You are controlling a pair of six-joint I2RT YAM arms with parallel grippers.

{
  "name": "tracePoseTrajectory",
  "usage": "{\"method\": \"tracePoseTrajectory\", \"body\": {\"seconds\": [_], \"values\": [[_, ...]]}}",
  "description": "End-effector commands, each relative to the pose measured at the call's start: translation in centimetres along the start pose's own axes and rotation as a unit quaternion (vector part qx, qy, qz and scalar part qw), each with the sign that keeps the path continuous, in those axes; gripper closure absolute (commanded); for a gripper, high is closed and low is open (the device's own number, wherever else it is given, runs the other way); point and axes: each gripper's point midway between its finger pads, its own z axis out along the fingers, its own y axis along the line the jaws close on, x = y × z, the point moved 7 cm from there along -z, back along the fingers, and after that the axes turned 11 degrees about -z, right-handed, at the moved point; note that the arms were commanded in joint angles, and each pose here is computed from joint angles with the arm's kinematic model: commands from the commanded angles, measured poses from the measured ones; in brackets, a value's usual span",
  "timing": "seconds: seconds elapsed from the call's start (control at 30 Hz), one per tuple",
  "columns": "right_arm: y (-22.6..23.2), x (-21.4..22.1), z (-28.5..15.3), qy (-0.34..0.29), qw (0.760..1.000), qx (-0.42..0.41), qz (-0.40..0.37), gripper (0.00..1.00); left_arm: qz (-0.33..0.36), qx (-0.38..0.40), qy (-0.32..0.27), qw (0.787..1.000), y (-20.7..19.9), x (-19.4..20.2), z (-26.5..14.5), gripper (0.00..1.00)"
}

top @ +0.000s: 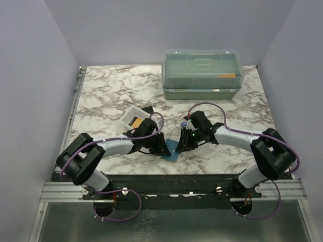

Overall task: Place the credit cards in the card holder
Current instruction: Close the card holder at the center of the board.

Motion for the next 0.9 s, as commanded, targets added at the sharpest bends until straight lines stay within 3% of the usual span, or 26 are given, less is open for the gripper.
{"method": "tracePoseTrajectory", "body": {"seconds": [0.0, 0.07, 0.3, 0.87], "values": [[0.4, 0.4, -0.8, -0.001, 1.0, -0.014, 0.0, 0.75, -0.005, -0.004, -0.005, 1.0, 0.7, 0.3, 0.4, 0.85], [0.5, 0.5, -1.0, -0.002, 1.0, -0.017, -0.001, 0.76, -0.006, -0.005, -0.005, 1.0, 0.8, 0.3, 0.5, 0.85], [0.5, 0.4, -0.9, -0.003, 1.0, -0.02, -0.004, 0.99, -0.008, -0.006, -0.007, 1.0, 0.8, 0.4, 0.5, 0.85], [1.3, 0.4, -1.2, -0.01, 0.998, -0.061, -0.03, 1.0, -0.016, -0.032, -0.022, 0.999, 1.1, 0.7, 1.4, 0.87]]}}
